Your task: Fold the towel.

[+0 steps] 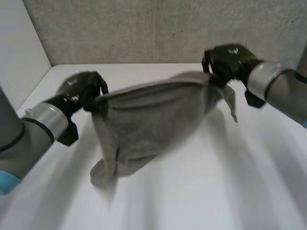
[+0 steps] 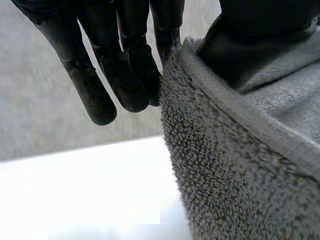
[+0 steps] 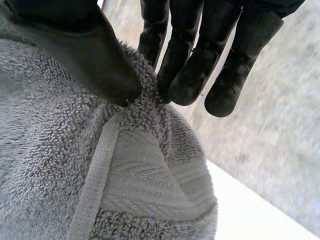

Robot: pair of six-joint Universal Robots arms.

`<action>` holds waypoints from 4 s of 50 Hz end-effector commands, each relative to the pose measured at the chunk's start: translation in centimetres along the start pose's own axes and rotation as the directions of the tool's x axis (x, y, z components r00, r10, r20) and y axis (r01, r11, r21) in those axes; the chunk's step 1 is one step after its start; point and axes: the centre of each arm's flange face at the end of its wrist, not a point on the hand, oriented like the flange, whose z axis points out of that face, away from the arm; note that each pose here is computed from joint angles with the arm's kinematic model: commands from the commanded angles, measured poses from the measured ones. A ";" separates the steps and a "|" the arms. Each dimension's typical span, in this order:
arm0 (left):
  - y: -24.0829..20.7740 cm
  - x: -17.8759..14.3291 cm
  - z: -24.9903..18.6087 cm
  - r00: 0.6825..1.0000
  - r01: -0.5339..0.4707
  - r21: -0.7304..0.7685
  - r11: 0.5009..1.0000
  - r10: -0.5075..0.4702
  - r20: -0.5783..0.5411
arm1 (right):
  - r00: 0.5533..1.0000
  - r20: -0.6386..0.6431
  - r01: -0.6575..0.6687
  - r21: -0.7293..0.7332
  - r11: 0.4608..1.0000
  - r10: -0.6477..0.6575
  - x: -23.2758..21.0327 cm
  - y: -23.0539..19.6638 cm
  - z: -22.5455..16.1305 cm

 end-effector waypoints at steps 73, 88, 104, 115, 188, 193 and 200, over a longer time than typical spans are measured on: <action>-12.9 0.8 7.0 0.903 -0.403 0.433 0.806 0.426 0.046 | 0.915 -0.051 0.341 0.627 0.700 -0.400 1.0 -10.7 -0.8; 8.3 -1.6 2.8 0.829 -0.543 -0.069 0.837 0.520 -0.206 | 0.894 0.243 0.353 0.142 0.925 -0.378 -1.8 7.3 -3.3; 12.2 -3.9 4.5 0.811 -0.585 -0.117 0.802 0.576 -0.107 | 0.914 0.238 0.359 -0.099 0.928 -0.328 -2.1 12.1 -5.1; 11.8 -5.4 5.1 0.790 -0.604 -0.113 0.789 0.611 0.051 | 0.951 0.158 0.286 -0.137 0.948 -0.264 0.5 12.0 -4.8; 9.1 -7.2 3.7 0.823 -0.542 -0.132 0.830 0.556 0.118 | 0.985 -0.086 -0.166 -0.234 0.958 0.150 2.6 17.4 -6.2; 8.9 -7.2 3.8 0.822 -0.543 -0.128 0.830 0.557 0.122 | 0.985 -0.094 -0.165 -0.227 0.960 0.147 2.9 17.4 -6.1; 7.2 -7.4 3.6 0.808 -0.561 -0.109 0.821 0.571 0.145 | 0.987 -0.124 -0.121 -0.171 0.978 0.100 4.7 15.4 -5.4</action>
